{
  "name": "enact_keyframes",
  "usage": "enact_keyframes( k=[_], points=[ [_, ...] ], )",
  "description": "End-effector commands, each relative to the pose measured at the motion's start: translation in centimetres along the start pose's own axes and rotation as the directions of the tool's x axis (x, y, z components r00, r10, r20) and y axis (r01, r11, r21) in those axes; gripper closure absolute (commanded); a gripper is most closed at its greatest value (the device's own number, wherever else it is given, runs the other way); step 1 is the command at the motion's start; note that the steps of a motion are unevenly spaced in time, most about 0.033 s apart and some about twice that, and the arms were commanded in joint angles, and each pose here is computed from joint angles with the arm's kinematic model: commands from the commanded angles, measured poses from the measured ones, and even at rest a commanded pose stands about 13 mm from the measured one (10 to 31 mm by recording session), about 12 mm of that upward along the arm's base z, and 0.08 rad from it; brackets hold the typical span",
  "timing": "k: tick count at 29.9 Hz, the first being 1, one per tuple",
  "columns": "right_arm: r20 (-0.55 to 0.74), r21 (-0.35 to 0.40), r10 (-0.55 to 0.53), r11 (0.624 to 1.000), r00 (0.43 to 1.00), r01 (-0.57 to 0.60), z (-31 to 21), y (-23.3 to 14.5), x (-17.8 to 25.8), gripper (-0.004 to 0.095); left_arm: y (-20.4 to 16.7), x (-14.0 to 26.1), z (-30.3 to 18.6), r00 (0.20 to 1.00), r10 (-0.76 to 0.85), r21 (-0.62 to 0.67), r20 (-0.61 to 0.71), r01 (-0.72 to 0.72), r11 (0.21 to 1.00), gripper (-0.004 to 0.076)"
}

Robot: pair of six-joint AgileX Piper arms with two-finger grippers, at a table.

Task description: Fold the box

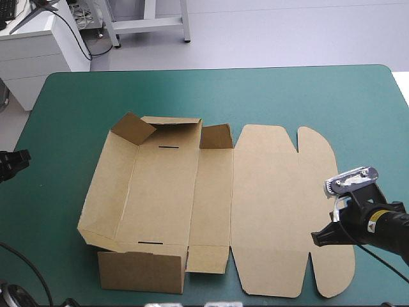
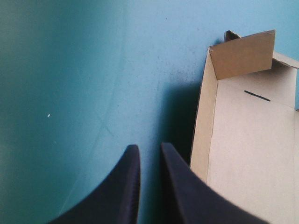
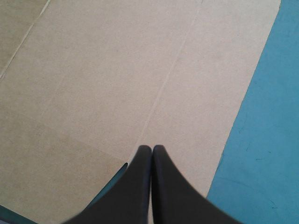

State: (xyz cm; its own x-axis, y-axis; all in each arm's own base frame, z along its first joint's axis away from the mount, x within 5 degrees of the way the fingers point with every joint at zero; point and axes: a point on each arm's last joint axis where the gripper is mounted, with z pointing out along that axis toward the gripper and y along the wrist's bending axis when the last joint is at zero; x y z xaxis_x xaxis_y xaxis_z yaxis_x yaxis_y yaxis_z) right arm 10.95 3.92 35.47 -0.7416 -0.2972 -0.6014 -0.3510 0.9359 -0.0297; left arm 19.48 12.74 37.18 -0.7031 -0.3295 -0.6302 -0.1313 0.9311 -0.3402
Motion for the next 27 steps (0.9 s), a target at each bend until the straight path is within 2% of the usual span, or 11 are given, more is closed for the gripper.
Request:
enact_keyframes(
  k=[1,4,6,8,16,20,27],
  points=[
    [0.069,0.013,-0.001,1.000,0.998,0.000,-0.6,-0.2,-0.7,0.0927,-0.2,-0.5,0.2,0.999,-0.042,0.082,-0.015,0.043,0.996,0.0402],
    [0.072,0.013,-0.001,1.000,0.997,0.000,-0.6,-0.2,-0.7,0.0927,0.8,-0.6,1.3,0.996,-0.079,0.093,-0.049,0.084,0.992,0.0169],
    [0.072,0.013,-0.001,1.000,0.997,0.000,-0.6,-0.2,-0.7,0.0927,1.3,-0.7,1.9,0.993,-0.096,0.099,-0.067,0.103,0.990,0.0058],
    [0.072,0.013,-0.001,1.000,0.997,0.000,-0.6,-0.2,-0.7,0.0927,1.8,-0.6,2.5,0.990,-0.110,0.099,-0.090,0.119,0.988,0.0003],
    [0.066,0.013,-0.001,1.000,0.998,0.000,-0.6,-0.2,-0.7,0.0927,1.5,2.5,5.6,0.962,-0.130,0.134,-0.241,0.166,0.977,0.0003],
    [0.065,0.013,-0.001,1.000,0.998,0.000,-0.6,-0.2,-0.7,0.0927,0.1,4.8,7.8,0.932,-0.081,0.188,-0.354,0.156,0.970,0.0003],
    [0.057,0.013,-0.006,1.000,0.998,0.005,-0.6,-0.2,-0.6,0.0927,-2.6,6.9,9.8,0.905,0.024,0.303,-0.425,0.117,0.946,0.0003]
  ],
)
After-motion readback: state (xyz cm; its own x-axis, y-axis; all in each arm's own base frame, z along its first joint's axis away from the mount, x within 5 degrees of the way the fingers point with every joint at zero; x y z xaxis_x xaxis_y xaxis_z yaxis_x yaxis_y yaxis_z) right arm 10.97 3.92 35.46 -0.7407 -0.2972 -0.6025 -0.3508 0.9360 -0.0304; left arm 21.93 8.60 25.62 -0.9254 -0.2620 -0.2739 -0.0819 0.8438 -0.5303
